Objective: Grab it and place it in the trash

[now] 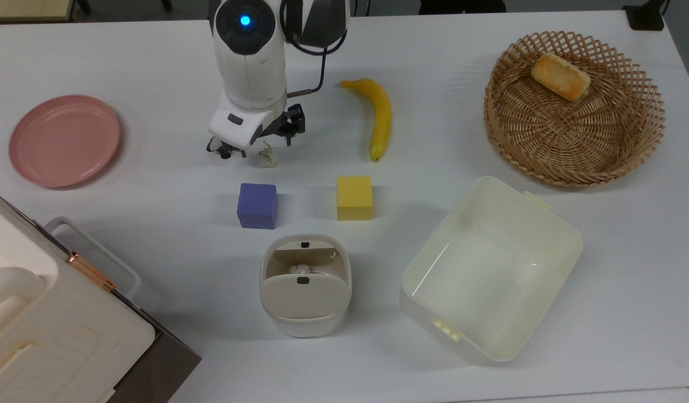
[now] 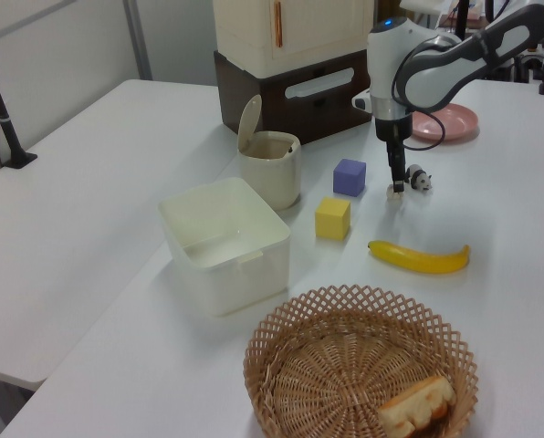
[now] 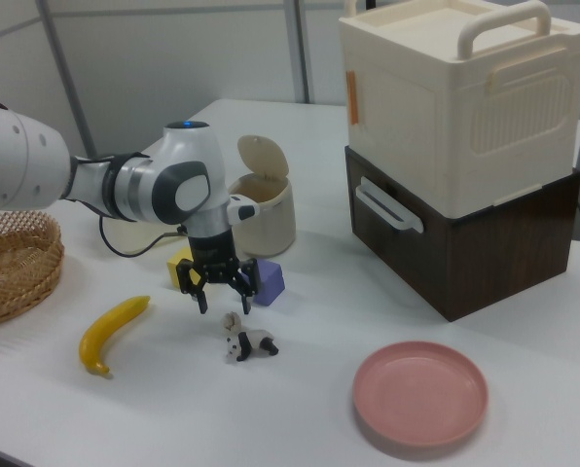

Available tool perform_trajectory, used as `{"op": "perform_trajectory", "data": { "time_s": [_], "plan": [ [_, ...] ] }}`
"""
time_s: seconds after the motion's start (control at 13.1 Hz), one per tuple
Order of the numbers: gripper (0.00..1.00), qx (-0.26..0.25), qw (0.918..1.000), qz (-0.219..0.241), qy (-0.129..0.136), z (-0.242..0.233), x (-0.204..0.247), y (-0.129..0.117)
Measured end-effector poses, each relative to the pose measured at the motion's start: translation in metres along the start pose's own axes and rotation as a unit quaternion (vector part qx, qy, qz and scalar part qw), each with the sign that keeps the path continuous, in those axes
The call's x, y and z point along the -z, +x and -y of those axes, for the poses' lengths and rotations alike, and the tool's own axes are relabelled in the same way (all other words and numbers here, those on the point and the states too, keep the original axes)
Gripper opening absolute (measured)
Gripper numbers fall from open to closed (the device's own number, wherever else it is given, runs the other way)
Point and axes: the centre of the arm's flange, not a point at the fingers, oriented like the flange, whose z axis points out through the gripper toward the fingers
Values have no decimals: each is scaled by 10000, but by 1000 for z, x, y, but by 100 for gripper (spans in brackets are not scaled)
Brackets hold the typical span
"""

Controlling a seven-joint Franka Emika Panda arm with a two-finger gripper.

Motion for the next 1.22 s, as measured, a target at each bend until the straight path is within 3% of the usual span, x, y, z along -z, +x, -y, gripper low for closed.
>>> {"op": "perform_trajectory", "data": {
  "time_s": [0.31, 0.46, 0.61, 0.69, 0.76, 0.92, 0.99, 1.22],
  "plan": [
    [75, 14, 10000, -31, -34, -5, -16, 5],
    [63, 24, 10000, 11, -24, -5, -23, 5],
    [60, 30, 10000, 45, -11, -5, -27, 6],
    [52, 32, 10000, 49, -11, -5, -28, 6],
    [38, 33, 10000, 49, -12, -5, -28, 6],
    [34, 35, 10000, 48, -12, -5, -28, 6],
    [23, 34, 10000, 24, -23, -5, -25, 6],
    [22, 31, 10000, -13, -38, -6, -21, 7]
  ]
}}
